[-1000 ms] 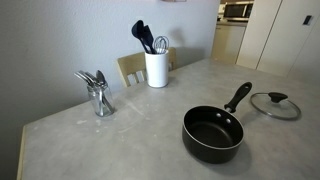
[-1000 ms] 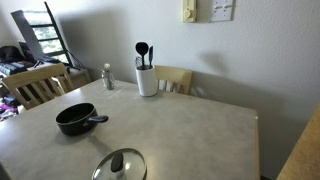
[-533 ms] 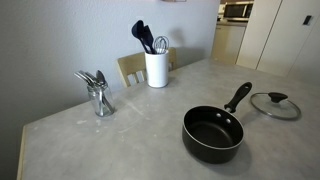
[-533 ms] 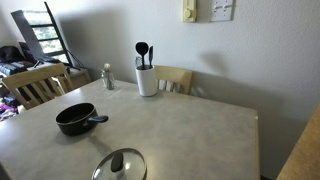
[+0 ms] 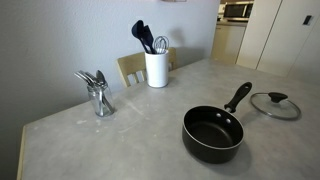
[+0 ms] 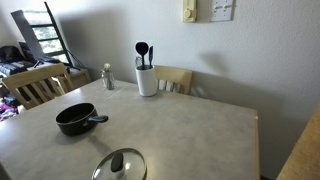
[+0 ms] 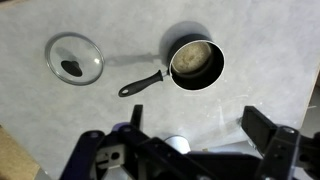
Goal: Close the pot with the lid
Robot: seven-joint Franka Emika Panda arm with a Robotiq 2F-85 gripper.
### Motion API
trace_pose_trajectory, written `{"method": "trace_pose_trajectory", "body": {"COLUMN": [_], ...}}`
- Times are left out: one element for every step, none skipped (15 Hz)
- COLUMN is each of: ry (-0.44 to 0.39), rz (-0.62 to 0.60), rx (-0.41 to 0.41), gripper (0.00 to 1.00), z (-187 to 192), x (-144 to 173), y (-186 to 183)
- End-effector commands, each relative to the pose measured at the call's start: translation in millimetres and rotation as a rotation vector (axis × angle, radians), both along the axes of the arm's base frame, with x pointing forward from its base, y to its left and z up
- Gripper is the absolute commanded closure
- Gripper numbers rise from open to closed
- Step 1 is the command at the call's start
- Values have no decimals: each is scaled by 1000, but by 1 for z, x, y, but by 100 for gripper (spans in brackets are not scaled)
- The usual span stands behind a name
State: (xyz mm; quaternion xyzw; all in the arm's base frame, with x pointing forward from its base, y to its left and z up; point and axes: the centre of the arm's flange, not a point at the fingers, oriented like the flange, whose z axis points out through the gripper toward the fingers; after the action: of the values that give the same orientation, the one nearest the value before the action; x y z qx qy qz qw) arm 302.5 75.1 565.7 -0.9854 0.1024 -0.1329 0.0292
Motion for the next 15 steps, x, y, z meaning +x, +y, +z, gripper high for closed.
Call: {"method": "trace_pose_trajectory", "body": {"ry": [0, 0, 0, -15, -1, 3, 21, 38, 58, 79, 107, 128, 157, 186, 206], "rz": [0, 0, 0, 1, -7, -11, -3, 14, 37, 72, 98, 125, 155, 184, 209], "rx": [0, 0, 0, -6, 3, 9, 20, 27, 47, 63, 73, 78, 84, 86, 94], "gripper": [0, 0, 0, 0, 0, 0, 0, 0, 0, 0, 0, 0, 0, 0, 0], "z": [0, 0, 0, -3, -7, -12, -17, -25, -32, -40, -46, -56, -65, -74, -83], "x": [0, 0, 0, 0, 1, 2, 3, 5, 6, 8, 10, 12, 13, 14, 15], "y": [0, 0, 0, -8, -15, -24, -32, -43, -53, -64, -73, -83, -92, -99, -106]}}
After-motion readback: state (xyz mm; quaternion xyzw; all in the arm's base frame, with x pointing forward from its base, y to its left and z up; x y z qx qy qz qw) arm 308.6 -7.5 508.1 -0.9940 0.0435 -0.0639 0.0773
